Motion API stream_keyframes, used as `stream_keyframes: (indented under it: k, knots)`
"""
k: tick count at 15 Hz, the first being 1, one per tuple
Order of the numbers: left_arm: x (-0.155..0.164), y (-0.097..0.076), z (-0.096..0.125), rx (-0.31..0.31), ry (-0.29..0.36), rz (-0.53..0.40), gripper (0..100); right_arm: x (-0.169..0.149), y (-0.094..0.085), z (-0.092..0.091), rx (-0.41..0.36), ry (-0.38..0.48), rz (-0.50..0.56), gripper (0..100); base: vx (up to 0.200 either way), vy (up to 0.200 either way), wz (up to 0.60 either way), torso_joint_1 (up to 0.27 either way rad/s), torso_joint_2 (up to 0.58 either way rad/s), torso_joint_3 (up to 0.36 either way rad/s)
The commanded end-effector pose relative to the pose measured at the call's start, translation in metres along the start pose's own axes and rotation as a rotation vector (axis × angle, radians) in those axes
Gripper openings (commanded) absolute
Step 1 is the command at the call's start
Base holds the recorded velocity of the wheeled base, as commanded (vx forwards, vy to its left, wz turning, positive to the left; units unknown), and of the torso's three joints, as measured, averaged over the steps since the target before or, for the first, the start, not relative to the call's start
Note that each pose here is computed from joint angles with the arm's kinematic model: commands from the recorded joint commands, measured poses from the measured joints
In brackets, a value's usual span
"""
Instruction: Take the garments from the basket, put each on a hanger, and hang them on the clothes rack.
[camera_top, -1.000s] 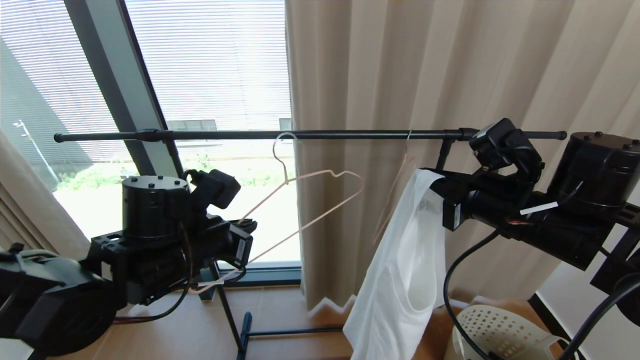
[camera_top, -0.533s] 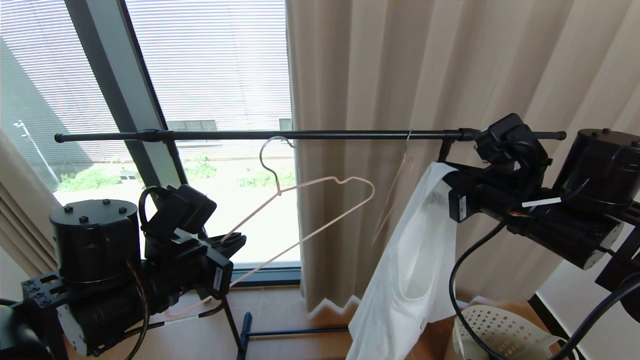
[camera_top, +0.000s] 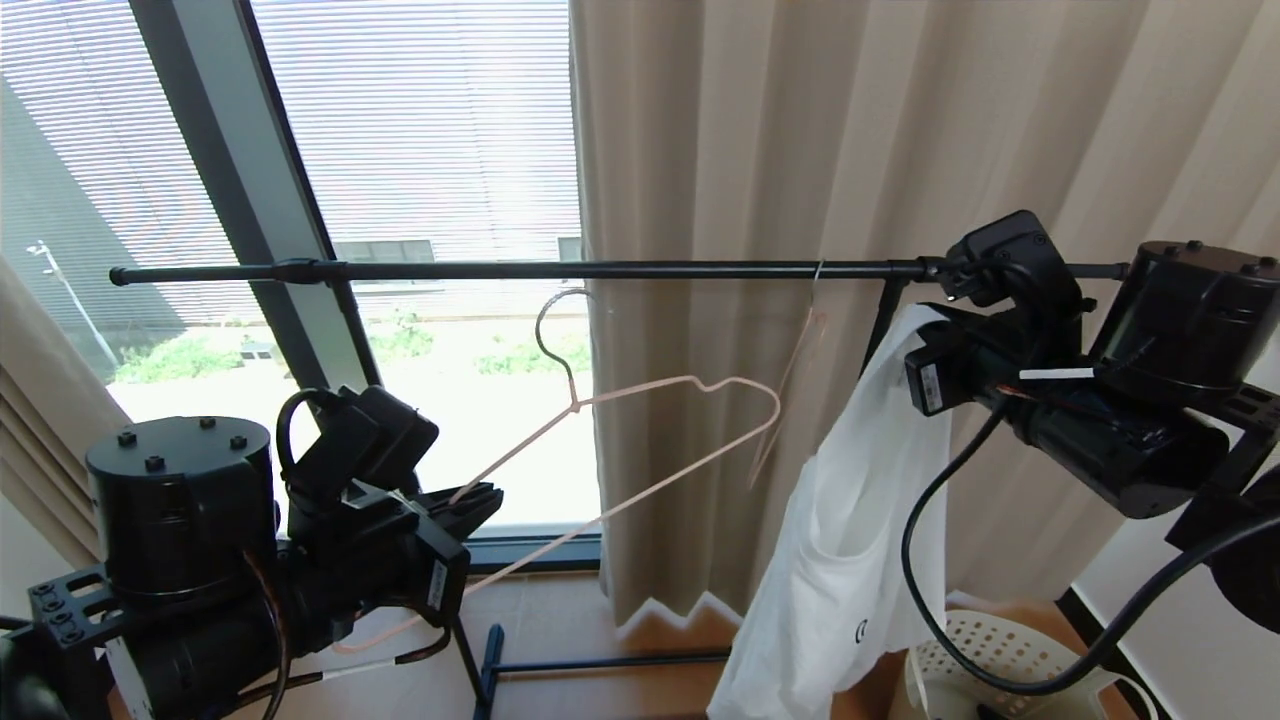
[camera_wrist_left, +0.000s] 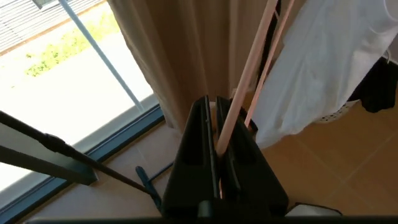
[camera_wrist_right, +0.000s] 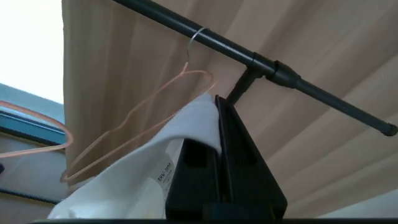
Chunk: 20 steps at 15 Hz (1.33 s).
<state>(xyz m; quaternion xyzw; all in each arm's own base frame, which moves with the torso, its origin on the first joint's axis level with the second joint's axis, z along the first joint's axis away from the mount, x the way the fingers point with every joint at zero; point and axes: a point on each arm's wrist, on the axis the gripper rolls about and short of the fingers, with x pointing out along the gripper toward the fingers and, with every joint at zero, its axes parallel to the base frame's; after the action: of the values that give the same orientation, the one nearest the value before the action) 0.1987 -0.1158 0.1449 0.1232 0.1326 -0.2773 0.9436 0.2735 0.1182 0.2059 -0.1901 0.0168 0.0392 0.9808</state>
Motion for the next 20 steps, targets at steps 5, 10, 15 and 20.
stream_keyframes:
  k: [5,10,15,20]
  knots:
    - [-0.002,-0.012,-0.002,0.012,-0.031,-0.050,0,0.030,0.013,-0.011,-0.021,0.081,-0.112,0,0.000,0.000,0.00,0.000,0.00,0.000]
    - [-0.003,-0.023,-0.006,0.025,-0.020,-0.117,0,0.032,0.014,-0.012,-0.022,0.086,-0.112,0,0.000,0.000,0.00,0.000,0.00,0.000]
    - [0.004,-0.027,-0.008,0.003,0.001,-0.131,0,0.028,0.027,-0.014,-0.031,0.090,-0.073,0,0.000,0.000,0.00,0.000,0.00,0.000]
    - [0.013,-0.028,-0.010,-0.015,-0.021,-0.118,0,0.017,0.049,-0.010,-0.042,0.082,-0.029,0,0.000,0.000,0.00,0.000,0.00,0.000]
